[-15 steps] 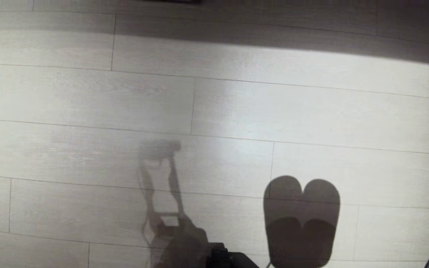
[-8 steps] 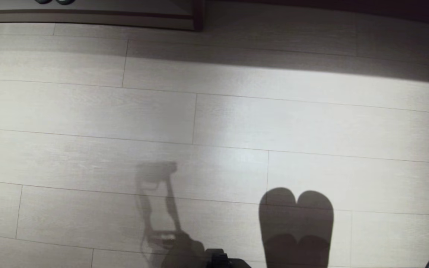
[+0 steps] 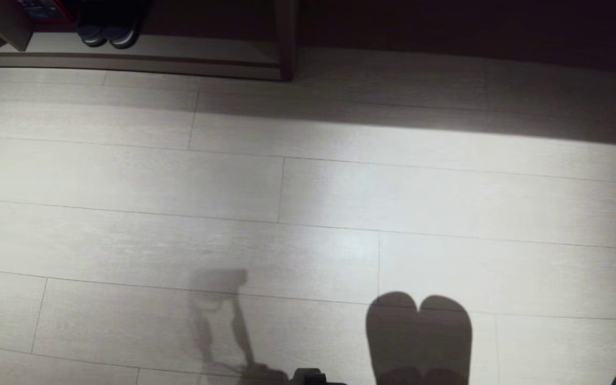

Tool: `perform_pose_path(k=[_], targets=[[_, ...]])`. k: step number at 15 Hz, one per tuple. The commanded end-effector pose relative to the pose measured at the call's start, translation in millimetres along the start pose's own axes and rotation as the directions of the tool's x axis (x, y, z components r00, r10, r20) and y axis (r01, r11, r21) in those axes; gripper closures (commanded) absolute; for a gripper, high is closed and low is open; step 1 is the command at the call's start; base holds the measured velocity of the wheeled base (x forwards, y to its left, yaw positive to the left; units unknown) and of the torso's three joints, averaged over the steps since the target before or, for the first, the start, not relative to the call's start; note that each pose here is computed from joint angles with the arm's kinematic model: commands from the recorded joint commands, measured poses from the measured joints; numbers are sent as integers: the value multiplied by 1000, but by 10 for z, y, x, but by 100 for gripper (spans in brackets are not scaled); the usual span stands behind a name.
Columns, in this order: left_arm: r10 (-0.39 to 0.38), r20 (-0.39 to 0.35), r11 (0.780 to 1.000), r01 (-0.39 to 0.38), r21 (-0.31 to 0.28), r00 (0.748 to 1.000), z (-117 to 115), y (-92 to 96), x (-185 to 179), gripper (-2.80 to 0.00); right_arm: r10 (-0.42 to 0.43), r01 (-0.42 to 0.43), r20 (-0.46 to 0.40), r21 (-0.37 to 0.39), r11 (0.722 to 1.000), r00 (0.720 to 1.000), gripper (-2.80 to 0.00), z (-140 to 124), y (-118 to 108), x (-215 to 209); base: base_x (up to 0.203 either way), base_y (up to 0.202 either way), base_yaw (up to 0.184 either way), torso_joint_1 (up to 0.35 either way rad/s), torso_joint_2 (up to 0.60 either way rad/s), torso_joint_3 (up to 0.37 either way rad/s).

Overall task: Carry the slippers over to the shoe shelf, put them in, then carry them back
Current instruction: Place the slippers into the shoe cabinet

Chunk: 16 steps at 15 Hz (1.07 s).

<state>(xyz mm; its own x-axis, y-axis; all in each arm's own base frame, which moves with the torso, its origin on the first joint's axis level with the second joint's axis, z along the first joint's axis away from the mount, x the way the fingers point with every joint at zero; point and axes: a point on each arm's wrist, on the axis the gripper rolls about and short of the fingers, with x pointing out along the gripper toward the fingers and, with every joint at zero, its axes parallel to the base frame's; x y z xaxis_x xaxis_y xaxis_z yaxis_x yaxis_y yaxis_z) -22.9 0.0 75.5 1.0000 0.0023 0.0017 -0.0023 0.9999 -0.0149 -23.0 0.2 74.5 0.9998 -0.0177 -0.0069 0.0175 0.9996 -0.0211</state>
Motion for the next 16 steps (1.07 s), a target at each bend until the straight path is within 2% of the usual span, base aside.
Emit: perform_pose_path(k=[1, 16], targets=[[0, -2, 1000, 0, 0, 1000, -3, 0, 2, 0, 0, 0, -1, 0, 1000, 1000, 0, 0, 0, 1, 0, 0, 0, -1, 3, 202], [0, -2, 1000, 0, 0, 1000, -3, 0, 2, 0, -1, 1, -1, 0, 1000, 1000, 0, -4, 0, 1, 0, 0, 0, 3, 2, 204]])
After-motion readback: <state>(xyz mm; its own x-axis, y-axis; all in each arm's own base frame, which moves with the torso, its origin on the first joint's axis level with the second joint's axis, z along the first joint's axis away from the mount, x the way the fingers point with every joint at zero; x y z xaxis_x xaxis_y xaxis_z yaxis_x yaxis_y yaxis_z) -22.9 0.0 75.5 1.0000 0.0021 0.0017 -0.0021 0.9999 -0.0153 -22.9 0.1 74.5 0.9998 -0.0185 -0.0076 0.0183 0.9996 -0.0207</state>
